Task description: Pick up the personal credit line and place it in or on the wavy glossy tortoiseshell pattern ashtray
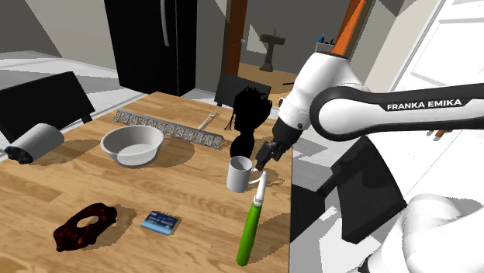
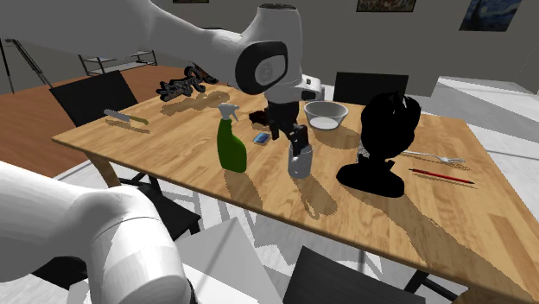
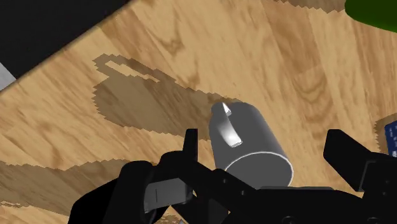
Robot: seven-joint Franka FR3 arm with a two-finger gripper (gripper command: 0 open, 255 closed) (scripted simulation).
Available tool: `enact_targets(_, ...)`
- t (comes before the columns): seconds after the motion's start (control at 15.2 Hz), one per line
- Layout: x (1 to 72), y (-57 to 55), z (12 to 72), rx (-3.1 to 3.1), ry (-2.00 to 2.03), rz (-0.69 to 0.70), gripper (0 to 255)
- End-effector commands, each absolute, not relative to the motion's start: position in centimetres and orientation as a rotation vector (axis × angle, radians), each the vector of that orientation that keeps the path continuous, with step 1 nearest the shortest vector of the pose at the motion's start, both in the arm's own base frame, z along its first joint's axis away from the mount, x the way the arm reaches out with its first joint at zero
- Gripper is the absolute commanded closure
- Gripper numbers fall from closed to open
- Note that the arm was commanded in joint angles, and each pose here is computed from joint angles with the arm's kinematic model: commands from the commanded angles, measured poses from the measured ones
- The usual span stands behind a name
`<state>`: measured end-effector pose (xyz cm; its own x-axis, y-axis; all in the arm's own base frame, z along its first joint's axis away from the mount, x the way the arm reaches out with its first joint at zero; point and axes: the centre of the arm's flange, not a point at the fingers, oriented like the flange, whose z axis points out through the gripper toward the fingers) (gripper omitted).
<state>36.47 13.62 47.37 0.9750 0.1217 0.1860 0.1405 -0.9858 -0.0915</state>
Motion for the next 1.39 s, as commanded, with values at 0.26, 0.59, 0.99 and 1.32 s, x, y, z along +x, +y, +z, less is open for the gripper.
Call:
enact_targets(0.26,38.2,19.8,44.1,-2.964,-0.379,-0.41,0)
enact_targets(0.59,39.4,25.1,41.6,-2.909,-0.524,-0.515,0)
enact_targets(0.99,40.4,31.6,38.8,-2.829,-0.693,-0.638,0)
enact_targets(1.32,40.8,37.2,36.7,-2.752,-0.83,-0.737,0)
